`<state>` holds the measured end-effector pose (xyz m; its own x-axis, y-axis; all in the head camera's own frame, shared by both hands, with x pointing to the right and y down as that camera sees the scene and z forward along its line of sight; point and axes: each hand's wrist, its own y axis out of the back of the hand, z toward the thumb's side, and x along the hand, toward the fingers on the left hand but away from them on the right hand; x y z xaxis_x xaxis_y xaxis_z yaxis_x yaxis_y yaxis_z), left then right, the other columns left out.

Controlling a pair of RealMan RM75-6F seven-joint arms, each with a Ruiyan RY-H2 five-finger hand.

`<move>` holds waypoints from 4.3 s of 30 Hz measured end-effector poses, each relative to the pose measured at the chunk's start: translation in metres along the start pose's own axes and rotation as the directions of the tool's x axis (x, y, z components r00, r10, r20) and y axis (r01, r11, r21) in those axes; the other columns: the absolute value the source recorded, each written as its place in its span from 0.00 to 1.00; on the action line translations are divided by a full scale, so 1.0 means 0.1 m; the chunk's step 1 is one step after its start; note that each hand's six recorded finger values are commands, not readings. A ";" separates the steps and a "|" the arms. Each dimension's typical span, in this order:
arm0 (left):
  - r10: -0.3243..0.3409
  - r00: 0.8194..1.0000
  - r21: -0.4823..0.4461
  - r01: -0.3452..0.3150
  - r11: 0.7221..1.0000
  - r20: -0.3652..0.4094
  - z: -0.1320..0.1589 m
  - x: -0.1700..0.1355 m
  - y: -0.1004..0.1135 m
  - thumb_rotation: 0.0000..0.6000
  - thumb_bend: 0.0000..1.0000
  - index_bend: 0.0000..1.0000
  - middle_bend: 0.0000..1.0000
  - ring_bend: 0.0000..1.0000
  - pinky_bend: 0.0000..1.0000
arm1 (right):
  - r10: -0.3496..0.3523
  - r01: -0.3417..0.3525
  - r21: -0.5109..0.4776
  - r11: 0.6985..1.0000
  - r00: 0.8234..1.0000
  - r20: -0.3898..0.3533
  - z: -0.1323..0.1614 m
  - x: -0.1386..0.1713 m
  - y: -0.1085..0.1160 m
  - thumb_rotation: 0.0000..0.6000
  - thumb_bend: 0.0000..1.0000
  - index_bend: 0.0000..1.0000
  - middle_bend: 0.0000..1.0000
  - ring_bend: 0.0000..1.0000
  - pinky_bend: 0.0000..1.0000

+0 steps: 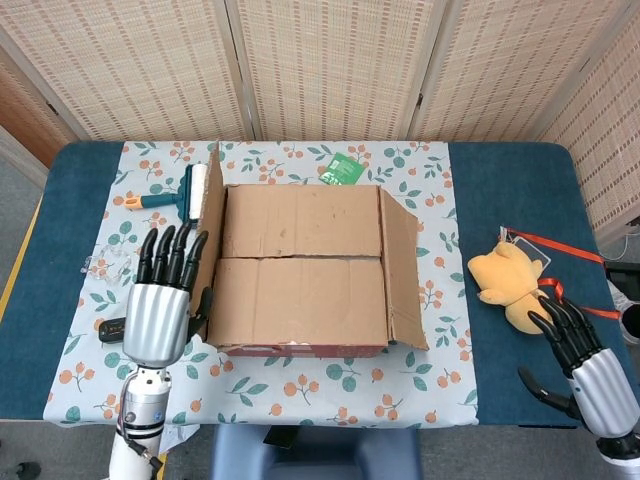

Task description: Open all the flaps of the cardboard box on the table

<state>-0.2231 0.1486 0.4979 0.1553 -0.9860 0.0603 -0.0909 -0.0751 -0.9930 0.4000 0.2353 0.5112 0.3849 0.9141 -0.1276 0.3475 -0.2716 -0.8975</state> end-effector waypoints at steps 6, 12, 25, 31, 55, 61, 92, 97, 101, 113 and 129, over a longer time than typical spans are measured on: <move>-0.030 0.993 0.096 0.041 0.995 -0.112 -0.47 -0.12 0.00 1.00 0.50 0.00 0.00 0.00 0.00 | 0.009 -0.009 -0.003 1.000 1.000 -0.004 0.02 -0.04 -0.05 1.00 0.41 0.00 0.00 0.00 0.00; -0.053 0.980 0.126 0.079 0.989 -0.192 -0.88 -0.22 -0.04 1.00 0.50 0.00 0.00 0.00 0.00 | 0.043 -0.043 -0.001 0.999 0.999 -0.003 0.06 -0.12 -0.16 1.00 0.41 0.00 0.00 0.00 0.00; -0.201 0.971 0.155 0.220 0.963 -0.131 -1.14 -0.71 -0.18 1.00 0.47 0.00 0.00 0.00 0.00 | 0.239 -0.237 0.037 0.971 0.968 -0.079 0.32 -0.80 -0.22 1.00 0.41 0.00 0.00 0.00 0.00; -0.237 0.960 0.168 0.261 0.951 -0.151 -1.38 -0.89 -0.25 1.00 0.42 0.00 0.00 0.00 0.00 | 0.367 -0.359 0.096 0.928 0.926 -0.088 0.54 -1.29 -0.29 1.00 0.41 0.00 0.00 0.00 0.00; -0.175 0.954 0.063 0.195 0.979 -0.245 -2.14 -1.16 -0.21 1.00 0.41 0.00 0.00 0.00 0.00 | 0.437 -0.390 0.317 0.865 0.894 -0.093 1.34 -2.53 -0.96 1.00 0.41 0.00 0.00 0.00 0.00; -0.227 0.950 0.036 0.240 0.970 -0.215 -2.17 -1.16 -0.22 1.00 0.40 0.00 0.00 0.00 0.00 | 0.434 -0.377 0.363 0.852 0.896 -0.088 1.43 -2.69 -1.16 1.00 0.41 0.00 0.00 0.00 0.00; -0.307 0.930 -0.068 0.299 0.952 -0.203 -2.30 -1.13 -0.23 1.00 0.39 0.00 0.00 0.00 0.00 | 0.440 -0.390 0.407 0.826 0.897 -0.033 1.38 -3.11 -1.67 1.00 0.41 0.00 0.00 0.00 0.00; -0.304 0.931 -0.068 0.297 0.953 -0.204 -2.32 -1.13 -0.23 1.00 0.39 0.00 0.00 0.00 0.00 | 0.414 -0.369 0.393 0.842 0.910 -0.033 1.37 -3.18 -1.62 1.00 0.41 0.00 0.00 0.00 0.00; -0.297 0.934 -0.076 0.288 0.955 -0.196 -2.31 -1.11 -0.22 1.00 0.39 0.00 0.00 0.00 0.00 | 0.379 -0.337 0.390 0.857 0.925 -0.034 1.35 -3.26 -1.57 1.00 0.41 0.00 0.00 0.00 0.00; -0.289 0.933 -0.106 0.271 0.957 -0.216 -2.43 -1.05 -0.21 1.00 0.39 0.00 0.00 0.00 0.00 | 0.275 -0.247 0.317 0.916 0.960 -0.045 1.35 -3.45 -1.22 1.00 0.41 0.00 0.00 0.00 0.00; -0.317 0.918 -0.135 0.292 0.947 -0.238 -2.53 -1.01 -0.28 1.00 0.39 0.00 0.00 0.00 0.00 | 0.169 -0.162 0.247 0.956 0.986 -0.006 1.28 -3.81 -0.80 1.00 0.41 0.00 0.00 0.00 0.00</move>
<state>-0.4852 0.2125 0.5454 -0.0623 -0.9168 0.3944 -0.1732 -0.3793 -0.9089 0.1159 -0.0524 0.5770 0.4434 0.8533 -0.2743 0.0589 -0.3331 -0.9410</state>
